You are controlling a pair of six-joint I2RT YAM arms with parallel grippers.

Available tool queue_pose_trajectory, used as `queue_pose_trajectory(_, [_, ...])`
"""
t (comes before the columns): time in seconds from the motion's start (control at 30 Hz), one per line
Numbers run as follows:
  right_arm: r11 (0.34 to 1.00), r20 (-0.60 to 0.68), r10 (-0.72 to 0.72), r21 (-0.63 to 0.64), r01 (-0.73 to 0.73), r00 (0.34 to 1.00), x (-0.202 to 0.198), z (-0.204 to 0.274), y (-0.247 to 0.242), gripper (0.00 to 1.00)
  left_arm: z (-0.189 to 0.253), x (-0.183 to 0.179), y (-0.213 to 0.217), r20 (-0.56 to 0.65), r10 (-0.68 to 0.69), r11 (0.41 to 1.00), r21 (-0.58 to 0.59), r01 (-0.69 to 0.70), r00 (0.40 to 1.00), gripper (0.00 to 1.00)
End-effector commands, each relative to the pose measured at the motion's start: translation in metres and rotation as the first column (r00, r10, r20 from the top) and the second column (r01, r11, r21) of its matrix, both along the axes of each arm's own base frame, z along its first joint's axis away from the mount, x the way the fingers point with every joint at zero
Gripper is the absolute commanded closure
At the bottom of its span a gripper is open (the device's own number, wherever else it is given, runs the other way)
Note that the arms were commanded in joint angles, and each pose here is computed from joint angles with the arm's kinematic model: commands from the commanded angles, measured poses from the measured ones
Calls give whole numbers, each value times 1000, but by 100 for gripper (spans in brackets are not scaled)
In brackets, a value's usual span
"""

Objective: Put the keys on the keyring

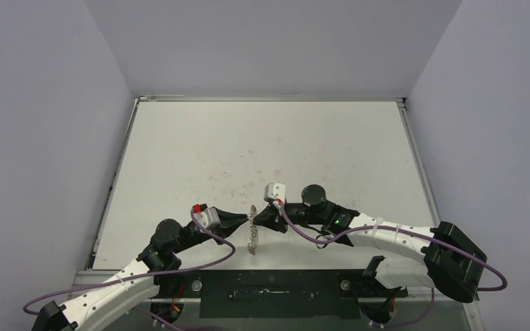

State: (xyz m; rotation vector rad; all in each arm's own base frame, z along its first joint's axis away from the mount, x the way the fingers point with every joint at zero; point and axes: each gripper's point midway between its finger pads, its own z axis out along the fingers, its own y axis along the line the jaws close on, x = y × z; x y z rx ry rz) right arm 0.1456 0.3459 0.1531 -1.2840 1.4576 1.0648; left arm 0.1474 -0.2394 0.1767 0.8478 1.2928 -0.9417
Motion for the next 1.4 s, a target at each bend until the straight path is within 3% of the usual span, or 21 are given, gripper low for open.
queue_pose_trajectory(0.0, [995,69,38,90,-44,997,-3,29,7,100,10,2,0,41,9,1000,-7,-9,999,93])
queue_pose_trajectory(0.13, [994,69,42,94,-48,997,-3,29,8,100,6,-1,-5,33,-24,1000,7,24,999,92])
queue_pose_trajectory(0.33, [994,70,48,96,-54,996,-4,30,8,100,2,1,-8,20,-31,999,24,30,999,83])
queue_pose_trajectory(0.8, [994,71,62,88,-69,995,-6,27,8,100,14,-4,-16,68,-90,996,3,90,994,83])
queue_pose_trajectory(1.17, [989,61,120,74,-124,991,-14,22,9,100,17,-7,-19,80,-114,993,-2,115,990,94])
queue_pose_trajectory(1.37, [988,84,155,2,-156,984,-16,13,5,100,20,-7,-19,105,-124,992,29,121,987,85])
